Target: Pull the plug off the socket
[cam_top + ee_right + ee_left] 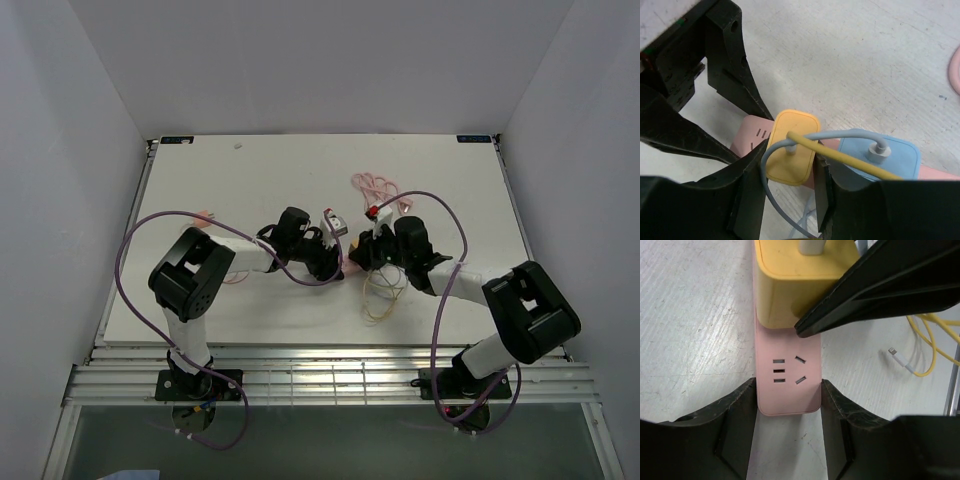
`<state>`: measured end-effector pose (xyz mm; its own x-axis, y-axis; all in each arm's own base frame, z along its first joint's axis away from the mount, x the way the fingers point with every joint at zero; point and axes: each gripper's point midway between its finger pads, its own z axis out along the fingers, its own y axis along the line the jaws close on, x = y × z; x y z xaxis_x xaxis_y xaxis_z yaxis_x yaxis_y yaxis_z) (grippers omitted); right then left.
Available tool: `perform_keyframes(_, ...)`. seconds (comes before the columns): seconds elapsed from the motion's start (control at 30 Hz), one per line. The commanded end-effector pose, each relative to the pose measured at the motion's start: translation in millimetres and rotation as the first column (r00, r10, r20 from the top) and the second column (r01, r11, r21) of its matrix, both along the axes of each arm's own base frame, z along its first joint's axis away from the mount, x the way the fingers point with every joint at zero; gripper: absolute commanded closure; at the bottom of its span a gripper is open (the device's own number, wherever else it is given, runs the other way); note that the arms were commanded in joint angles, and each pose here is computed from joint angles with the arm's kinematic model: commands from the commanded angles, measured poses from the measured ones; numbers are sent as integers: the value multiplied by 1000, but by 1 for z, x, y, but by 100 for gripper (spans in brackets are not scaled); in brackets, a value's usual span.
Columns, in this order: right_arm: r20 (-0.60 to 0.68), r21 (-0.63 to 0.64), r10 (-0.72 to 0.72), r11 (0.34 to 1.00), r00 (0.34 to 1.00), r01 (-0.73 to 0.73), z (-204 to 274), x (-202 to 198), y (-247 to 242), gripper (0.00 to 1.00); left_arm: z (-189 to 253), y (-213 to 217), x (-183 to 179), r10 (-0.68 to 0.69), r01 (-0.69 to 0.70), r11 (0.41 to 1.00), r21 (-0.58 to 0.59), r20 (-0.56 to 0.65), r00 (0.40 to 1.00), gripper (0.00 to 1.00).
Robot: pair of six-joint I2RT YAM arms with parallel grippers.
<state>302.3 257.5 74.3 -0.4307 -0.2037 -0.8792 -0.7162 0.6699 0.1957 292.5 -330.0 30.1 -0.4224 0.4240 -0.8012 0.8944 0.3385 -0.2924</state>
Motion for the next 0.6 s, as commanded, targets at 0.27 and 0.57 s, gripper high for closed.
perform_keyframes(0.27, 7, 296, 238, 927, 971, -229, 66, -41, 21, 92, -40, 41, 27, 176, -179, 966, 189, 32, 984, 100)
perform_keyframes(0.57, 47, 187, 124, 974, 991, -130, 75, -27, 1, 92, -37, 42, 31, 201, -205, 961, 186, 42, 979, 100)
